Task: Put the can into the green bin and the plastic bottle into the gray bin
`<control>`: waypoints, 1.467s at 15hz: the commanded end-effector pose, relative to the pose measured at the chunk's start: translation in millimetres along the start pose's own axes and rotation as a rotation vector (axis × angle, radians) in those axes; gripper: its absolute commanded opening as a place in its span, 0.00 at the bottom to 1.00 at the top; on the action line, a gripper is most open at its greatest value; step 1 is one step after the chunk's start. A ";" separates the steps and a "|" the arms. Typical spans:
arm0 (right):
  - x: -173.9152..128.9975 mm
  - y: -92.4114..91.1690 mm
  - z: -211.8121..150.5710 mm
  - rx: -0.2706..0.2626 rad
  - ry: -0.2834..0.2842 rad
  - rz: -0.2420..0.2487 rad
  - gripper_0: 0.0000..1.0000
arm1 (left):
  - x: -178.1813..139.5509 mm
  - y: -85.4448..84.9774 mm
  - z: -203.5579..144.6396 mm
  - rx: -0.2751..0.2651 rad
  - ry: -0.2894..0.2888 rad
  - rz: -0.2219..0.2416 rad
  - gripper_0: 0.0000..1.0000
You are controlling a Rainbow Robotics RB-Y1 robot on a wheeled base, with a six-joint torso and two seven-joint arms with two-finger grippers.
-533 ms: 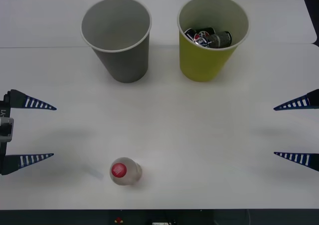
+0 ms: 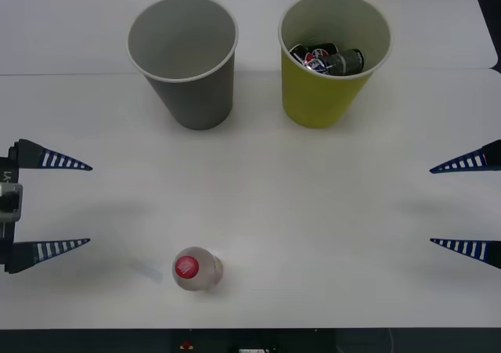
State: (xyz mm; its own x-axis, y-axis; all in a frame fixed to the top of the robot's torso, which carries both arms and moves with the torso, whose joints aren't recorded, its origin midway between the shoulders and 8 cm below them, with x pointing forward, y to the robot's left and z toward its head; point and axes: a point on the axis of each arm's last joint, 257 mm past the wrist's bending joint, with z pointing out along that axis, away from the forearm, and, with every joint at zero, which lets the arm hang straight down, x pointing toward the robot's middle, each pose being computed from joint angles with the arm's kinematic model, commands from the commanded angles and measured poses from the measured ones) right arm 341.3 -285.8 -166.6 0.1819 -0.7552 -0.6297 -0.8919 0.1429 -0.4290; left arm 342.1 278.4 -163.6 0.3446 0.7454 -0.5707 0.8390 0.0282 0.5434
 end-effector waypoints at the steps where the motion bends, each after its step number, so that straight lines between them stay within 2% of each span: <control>1: 0.0 0.0 0.0 0.000 0.000 0.000 1.00 | 3.9 -9.6 -2.7 0.034 -0.015 -0.003 1.00; 3: 0.0 0.0 0.0 0.000 0.000 0.000 1.00 | 11.0 -15.0 -5.3 0.061 -0.029 0.040 1.00; 4: 0.0 0.0 0.0 0.000 0.000 0.000 1.00 | 13.6 -17.8 -4.5 0.082 -0.038 0.041 1.00; 8: 0.0 0.0 0.0 0.000 0.000 0.000 1.00 | 26.3 -38.9 6.1 0.175 -0.153 -0.009 1.00; 10: 0.0 0.0 0.0 0.000 0.000 0.000 1.00 | 35.1 -48.2 13.0 0.216 -0.207 -0.049 1.00; 13: 0.0 0.0 0.0 0.000 0.000 0.000 1.00 | 41.7 -55.1 24.3 0.229 -0.269 -0.091 1.00; 17: 0.0 0.0 0.0 0.000 0.000 0.000 1.00 | 37.3 -68.2 41.6 0.253 -0.356 -0.183 1.00; 22: 0.0 0.0 0.0 0.000 0.000 0.000 1.00 | 24.0 -77.7 80.9 0.265 -0.442 -0.227 1.00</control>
State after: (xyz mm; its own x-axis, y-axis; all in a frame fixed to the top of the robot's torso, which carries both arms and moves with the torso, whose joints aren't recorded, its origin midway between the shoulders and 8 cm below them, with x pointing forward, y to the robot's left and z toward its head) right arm 341.3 -285.8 -166.6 0.1818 -0.7553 -0.6297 -0.8919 0.1430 -0.4290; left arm 318.3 246.2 -266.9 0.2380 0.3998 -0.8852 0.9702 -0.0542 0.2363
